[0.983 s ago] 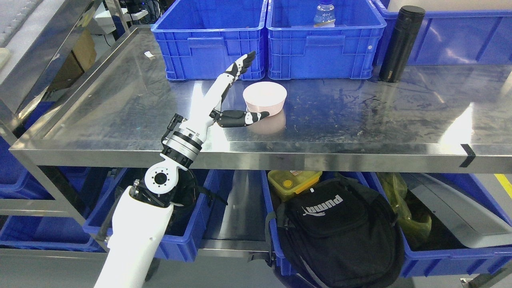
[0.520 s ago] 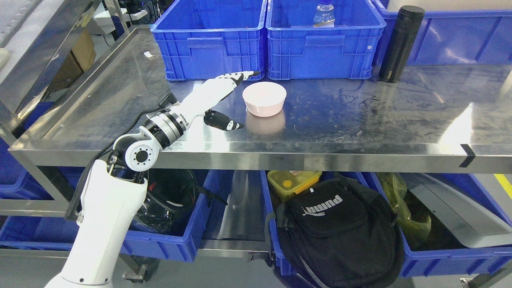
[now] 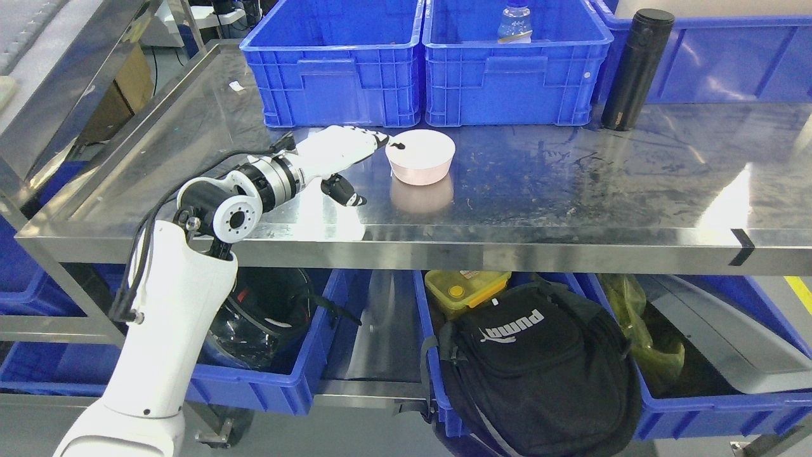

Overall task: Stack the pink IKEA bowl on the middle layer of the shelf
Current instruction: 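Close the left hand on the rim of the pink bowl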

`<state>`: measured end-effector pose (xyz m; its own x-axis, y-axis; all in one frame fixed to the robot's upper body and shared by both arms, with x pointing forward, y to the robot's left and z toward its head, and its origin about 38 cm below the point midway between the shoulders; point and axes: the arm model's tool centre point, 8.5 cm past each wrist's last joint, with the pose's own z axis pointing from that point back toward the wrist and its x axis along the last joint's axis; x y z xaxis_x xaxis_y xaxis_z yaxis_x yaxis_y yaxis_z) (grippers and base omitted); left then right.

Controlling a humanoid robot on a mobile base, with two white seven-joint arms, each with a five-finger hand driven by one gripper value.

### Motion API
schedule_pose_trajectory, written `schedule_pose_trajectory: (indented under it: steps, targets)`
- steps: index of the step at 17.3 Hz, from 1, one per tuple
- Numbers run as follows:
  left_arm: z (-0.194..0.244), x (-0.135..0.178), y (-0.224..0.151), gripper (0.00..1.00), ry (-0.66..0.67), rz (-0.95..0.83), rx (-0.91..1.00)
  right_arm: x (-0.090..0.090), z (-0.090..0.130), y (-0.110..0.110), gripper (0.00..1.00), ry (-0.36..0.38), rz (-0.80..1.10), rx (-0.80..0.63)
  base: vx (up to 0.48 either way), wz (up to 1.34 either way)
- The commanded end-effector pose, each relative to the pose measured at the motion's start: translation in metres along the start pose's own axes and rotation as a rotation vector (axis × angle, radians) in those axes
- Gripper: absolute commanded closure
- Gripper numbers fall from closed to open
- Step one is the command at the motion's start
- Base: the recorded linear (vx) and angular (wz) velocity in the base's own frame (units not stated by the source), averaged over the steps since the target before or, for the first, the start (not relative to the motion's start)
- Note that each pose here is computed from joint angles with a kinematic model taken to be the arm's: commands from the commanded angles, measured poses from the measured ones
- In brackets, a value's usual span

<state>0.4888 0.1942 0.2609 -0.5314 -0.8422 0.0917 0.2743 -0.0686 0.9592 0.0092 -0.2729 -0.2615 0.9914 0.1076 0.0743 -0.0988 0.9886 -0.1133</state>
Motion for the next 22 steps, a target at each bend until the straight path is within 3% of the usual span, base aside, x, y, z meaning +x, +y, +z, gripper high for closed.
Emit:
schedule_pose_trajectory:
  steps: [1,5,10,14,22]
  targets:
    - [-0.050,0.009,0.012,0.31,0.039,-0.049,-0.115,-0.009,0.000,-0.010,0.00,0.006,0.002,-0.015,0.000,0.00]
    - [-0.076,0.014,0.001,0.41,0.027,0.005,-0.209,-0.009,0.000,-0.010,0.00,0.006,0.002,-0.015,0.000,0.00]
    - [-0.099,0.036,-0.021,0.41,-0.016,0.060,-0.273,-0.009,0.000,-0.010,0.00,0.006,0.002,-0.015,0.000,0.00]
    - [-0.105,0.036,-0.030,0.41,-0.013,0.077,-0.298,-0.009,0.000,-0.010,0.00,0.006,0.002,-0.015,0.000,0.00]
    - [-0.118,0.034,-0.005,0.41,0.003,0.059,-0.259,-0.009,0.000,-0.010,0.00,0.006,0.002,-0.015,0.000,0.00]
